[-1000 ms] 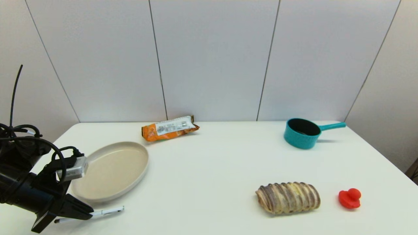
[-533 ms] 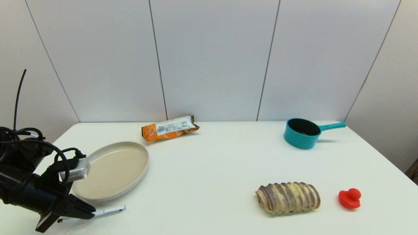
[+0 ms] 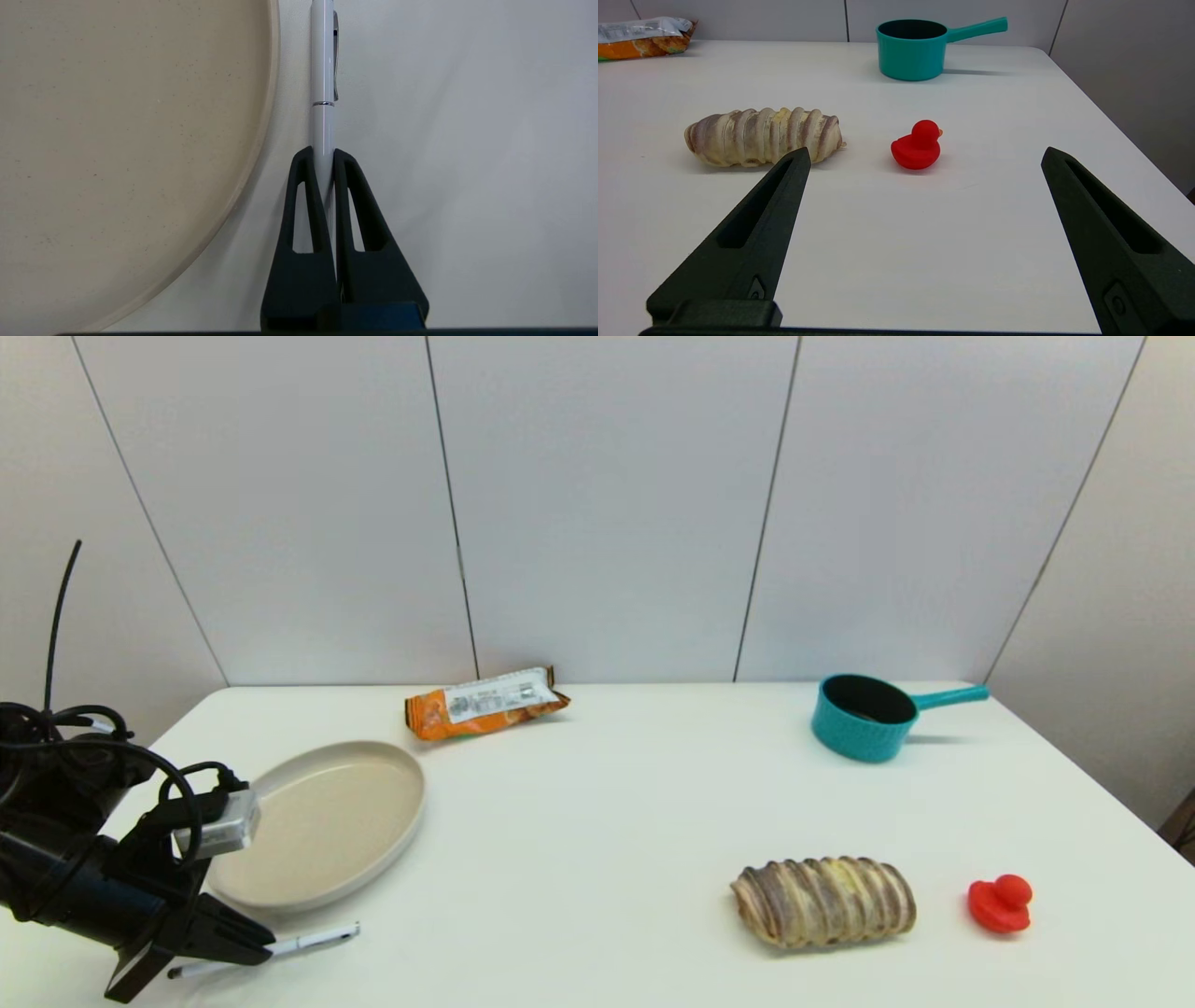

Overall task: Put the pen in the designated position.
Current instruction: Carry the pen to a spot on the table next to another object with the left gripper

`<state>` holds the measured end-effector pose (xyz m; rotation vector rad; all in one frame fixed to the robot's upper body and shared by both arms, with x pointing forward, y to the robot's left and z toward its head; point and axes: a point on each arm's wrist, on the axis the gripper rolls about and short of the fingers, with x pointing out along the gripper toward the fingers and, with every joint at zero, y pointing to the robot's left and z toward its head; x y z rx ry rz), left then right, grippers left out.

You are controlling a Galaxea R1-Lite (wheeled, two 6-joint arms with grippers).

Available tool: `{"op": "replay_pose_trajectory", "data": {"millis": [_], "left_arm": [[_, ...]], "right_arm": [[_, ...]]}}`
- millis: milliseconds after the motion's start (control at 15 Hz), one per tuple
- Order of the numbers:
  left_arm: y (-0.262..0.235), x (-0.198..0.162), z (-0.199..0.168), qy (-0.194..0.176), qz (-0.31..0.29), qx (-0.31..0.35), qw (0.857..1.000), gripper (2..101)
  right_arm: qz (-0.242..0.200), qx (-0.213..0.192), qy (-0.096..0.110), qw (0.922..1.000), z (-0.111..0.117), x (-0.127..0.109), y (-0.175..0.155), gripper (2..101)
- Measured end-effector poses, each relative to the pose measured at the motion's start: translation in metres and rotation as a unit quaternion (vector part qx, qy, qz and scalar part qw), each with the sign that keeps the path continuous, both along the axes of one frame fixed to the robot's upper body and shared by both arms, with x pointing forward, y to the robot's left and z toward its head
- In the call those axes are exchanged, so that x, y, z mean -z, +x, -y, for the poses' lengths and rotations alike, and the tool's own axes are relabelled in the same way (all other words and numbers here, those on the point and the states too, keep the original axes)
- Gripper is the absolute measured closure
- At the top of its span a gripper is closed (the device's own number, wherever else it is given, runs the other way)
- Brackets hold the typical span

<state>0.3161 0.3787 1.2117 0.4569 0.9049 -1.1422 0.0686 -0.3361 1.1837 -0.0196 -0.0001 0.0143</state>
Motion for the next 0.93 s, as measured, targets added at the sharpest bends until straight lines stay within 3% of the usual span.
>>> {"op": "replay_pose_trajectory", "data": {"millis": [933], "left_arm": [[-0.0015,-0.0032,0.0004,0.001,0.006,0.000,1.000,98.2]], "right_arm": [[0.000,0.000,0.000,1.0000,0.0000,0.0001,0.0000,4.3]]}}
